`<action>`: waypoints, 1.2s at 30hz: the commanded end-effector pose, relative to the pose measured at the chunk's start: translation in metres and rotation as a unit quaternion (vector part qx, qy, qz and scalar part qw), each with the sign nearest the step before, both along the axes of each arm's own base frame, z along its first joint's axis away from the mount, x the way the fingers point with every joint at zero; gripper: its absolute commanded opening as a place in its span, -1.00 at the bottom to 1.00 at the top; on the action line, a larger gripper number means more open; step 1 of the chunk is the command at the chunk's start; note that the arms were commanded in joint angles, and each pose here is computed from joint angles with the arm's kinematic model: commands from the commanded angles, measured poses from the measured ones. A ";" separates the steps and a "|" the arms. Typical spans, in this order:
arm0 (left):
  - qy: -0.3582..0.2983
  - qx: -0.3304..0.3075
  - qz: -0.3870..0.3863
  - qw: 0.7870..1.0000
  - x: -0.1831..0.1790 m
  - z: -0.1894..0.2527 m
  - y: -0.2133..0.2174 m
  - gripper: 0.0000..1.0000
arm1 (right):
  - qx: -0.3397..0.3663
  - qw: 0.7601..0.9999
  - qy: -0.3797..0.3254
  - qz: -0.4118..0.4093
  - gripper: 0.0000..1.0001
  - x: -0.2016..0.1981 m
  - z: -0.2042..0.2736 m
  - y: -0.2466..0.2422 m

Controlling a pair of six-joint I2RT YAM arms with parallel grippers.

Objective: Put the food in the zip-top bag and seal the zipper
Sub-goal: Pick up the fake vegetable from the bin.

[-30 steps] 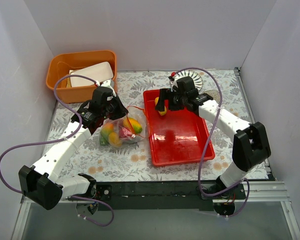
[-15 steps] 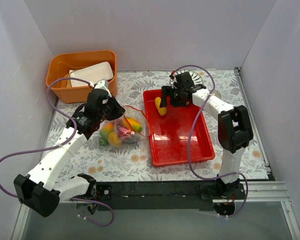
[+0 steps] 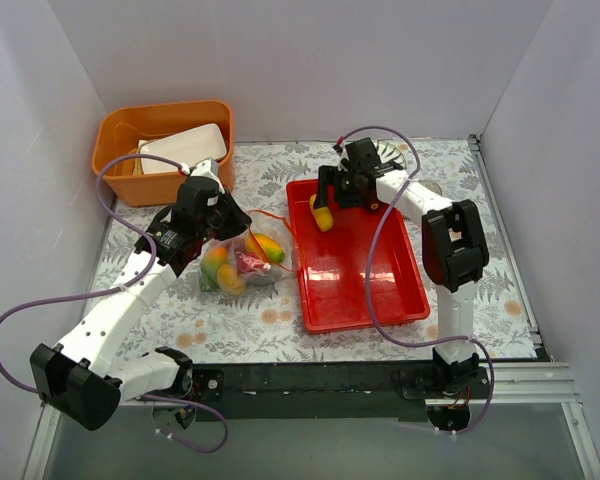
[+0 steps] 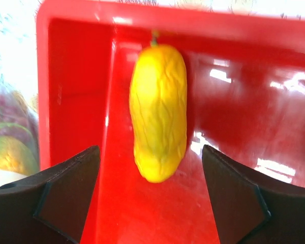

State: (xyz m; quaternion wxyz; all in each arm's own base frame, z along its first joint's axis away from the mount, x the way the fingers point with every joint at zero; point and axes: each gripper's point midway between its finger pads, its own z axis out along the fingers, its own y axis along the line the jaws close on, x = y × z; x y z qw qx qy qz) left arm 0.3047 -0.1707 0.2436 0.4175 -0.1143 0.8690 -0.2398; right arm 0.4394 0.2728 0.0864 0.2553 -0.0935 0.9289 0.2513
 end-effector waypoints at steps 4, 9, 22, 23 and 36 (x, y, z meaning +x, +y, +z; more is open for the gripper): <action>-0.014 -0.013 0.000 1.000 -0.005 0.012 0.001 -1.00 | -0.005 1.000 -0.009 0.014 0.75 0.018 -0.006 0.005; -0.007 -0.008 -0.004 1.000 -0.005 0.008 0.000 -1.00 | -0.012 1.000 0.014 0.017 0.75 0.012 -0.024 0.004; 0.000 0.002 -0.007 1.000 -0.004 0.000 0.000 -1.00 | -0.032 0.999 0.027 0.026 -0.07 -0.020 -0.040 -0.013; 0.001 0.002 -0.008 1.000 -0.004 -0.001 0.000 -1.00 | -0.034 0.999 0.029 0.027 -0.13 -0.023 -0.040 -0.014; 0.005 0.000 -0.017 1.000 0.001 -0.005 -0.006 -1.00 | 0.003 0.999 0.010 0.032 -0.35 -0.086 0.005 -0.032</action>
